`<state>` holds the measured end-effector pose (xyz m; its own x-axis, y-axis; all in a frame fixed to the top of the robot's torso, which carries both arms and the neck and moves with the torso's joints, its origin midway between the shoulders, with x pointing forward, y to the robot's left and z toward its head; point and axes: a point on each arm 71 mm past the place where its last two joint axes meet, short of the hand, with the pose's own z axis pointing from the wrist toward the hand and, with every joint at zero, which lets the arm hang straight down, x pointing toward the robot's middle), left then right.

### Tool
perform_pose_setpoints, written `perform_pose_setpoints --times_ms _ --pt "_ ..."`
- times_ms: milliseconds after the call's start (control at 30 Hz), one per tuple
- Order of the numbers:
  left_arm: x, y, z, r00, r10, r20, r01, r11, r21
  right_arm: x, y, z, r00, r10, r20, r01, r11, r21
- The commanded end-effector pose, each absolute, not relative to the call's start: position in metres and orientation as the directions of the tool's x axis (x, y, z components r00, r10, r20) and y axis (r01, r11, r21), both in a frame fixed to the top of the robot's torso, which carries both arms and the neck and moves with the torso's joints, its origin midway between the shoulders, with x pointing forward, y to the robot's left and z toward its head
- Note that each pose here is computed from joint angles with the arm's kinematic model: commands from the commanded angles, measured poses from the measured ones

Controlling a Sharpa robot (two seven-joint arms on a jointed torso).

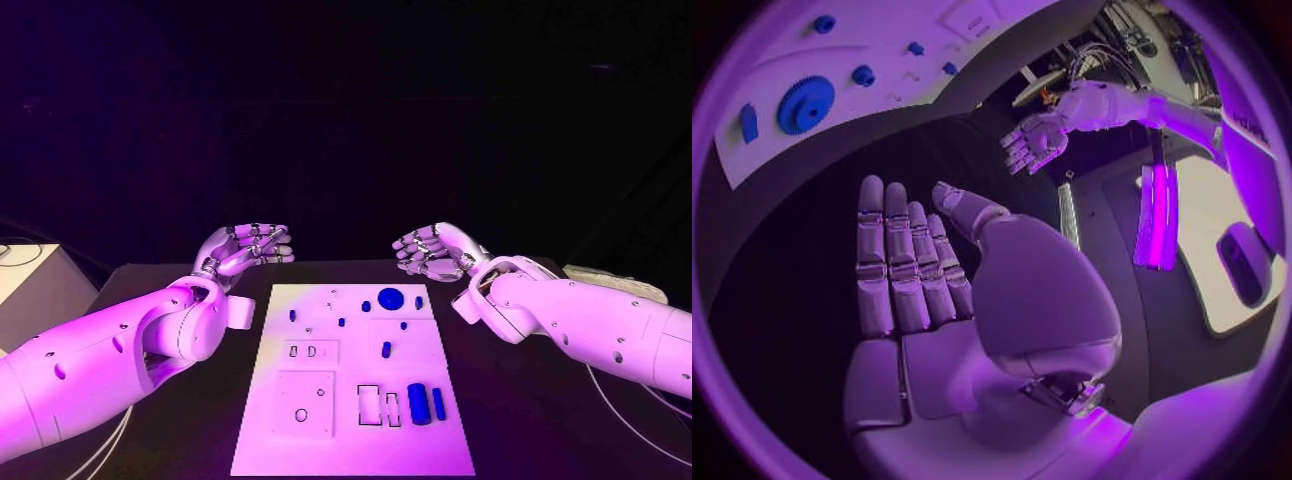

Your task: Assemble the parts on the task board

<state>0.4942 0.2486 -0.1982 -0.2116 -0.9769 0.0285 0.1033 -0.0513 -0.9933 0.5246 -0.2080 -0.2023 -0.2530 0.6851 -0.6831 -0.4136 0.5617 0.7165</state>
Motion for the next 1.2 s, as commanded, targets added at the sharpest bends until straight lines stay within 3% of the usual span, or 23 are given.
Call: perform_pose_setpoints --times_ms 33,267,600,1200 --pt "0.488 0.242 -0.194 -0.285 -0.958 0.035 0.101 -0.066 -0.993 0.523 -0.201 -0.195 -0.178 0.555 -0.813 -0.513 0.652 0.558" --pt "0.472 0.239 -0.185 -0.312 -0.95 0.033 0.105 -0.069 -0.992 0.527 -0.187 -0.194 -0.228 0.337 -0.914 -0.504 0.762 0.407" --pt "0.459 0.233 -0.171 -0.377 -0.926 0.031 0.122 -0.083 -0.989 0.528 -0.171 -0.185 -0.151 0.103 -0.983 -0.533 0.829 0.168" --pt "0.448 0.226 -0.163 -0.459 -0.888 0.031 0.129 -0.101 -0.987 0.525 -0.154 -0.181 -0.04 0.089 -0.995 -0.553 0.828 0.096"
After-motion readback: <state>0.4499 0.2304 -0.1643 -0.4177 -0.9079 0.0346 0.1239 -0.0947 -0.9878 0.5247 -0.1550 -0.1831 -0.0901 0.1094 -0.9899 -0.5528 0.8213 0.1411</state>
